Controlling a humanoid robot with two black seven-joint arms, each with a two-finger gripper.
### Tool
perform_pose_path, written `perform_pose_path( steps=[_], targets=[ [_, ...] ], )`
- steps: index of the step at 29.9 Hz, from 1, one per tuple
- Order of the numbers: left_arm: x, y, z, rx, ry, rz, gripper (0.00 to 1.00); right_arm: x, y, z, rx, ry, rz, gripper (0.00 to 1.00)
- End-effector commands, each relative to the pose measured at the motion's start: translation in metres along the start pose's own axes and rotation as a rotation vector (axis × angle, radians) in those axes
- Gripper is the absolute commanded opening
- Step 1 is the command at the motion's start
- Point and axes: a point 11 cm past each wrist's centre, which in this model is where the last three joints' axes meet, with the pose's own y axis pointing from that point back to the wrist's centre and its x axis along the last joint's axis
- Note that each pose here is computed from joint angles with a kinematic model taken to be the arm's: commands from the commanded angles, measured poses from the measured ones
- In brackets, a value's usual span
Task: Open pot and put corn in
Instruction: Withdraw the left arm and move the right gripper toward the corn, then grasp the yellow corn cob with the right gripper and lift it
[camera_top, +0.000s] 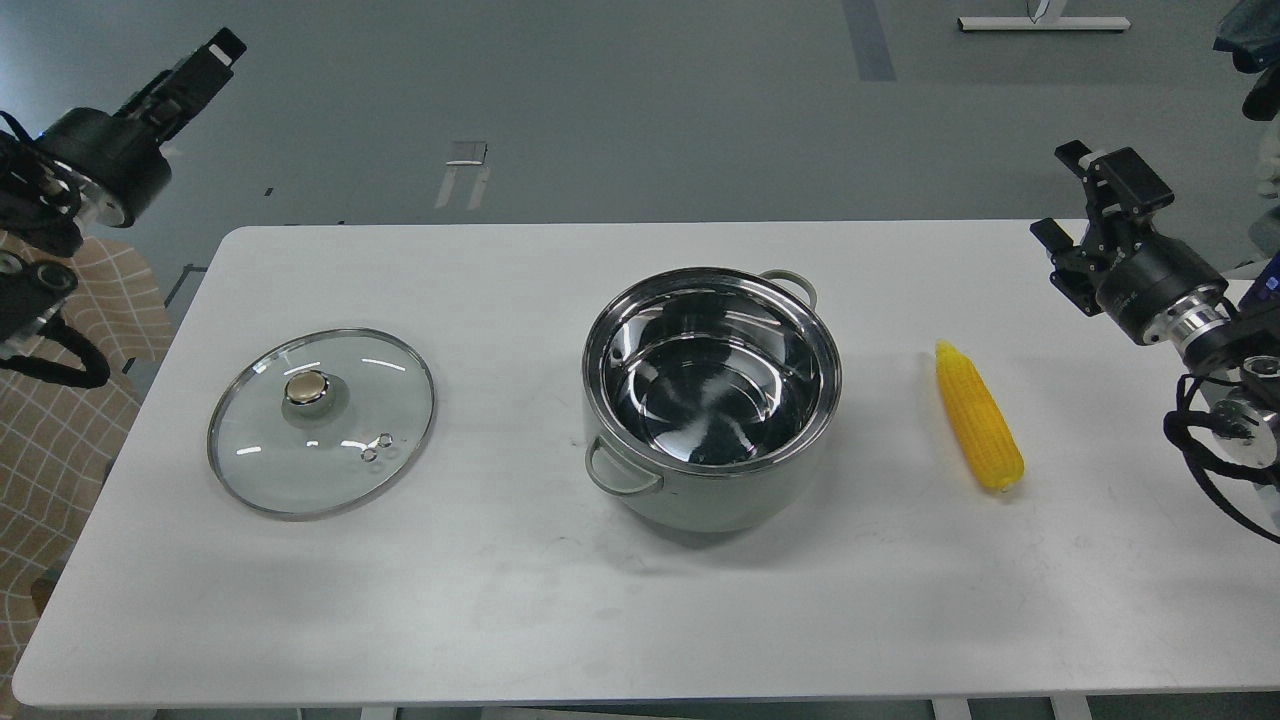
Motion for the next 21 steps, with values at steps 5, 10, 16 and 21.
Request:
perform_pose_path(
  steps=[5,10,16,21],
  targets=[
    [0.014,-0.008,0.057,-0.254,0.467,-0.079,0.92,-0.004,0.026,0.01,-0.165,0.53,-0.259,1.0],
    [0.021,-0.01,0.066,-0.306,0.517,-0.049,0.97,-0.014,0.034,0.036,-0.249,0.729,-0.355,1.0],
    [0.011,-0.01,0.073,-0.319,0.525,-0.087,0.97,-0.038,0.029,0.065,-0.304,0.774,-0.425,1.0],
    [0.006,-0.009,0.074,-0.321,0.529,-0.103,0.97,-0.05,0.029,0.081,-0.337,0.78,-0.46,1.0]
  ],
)
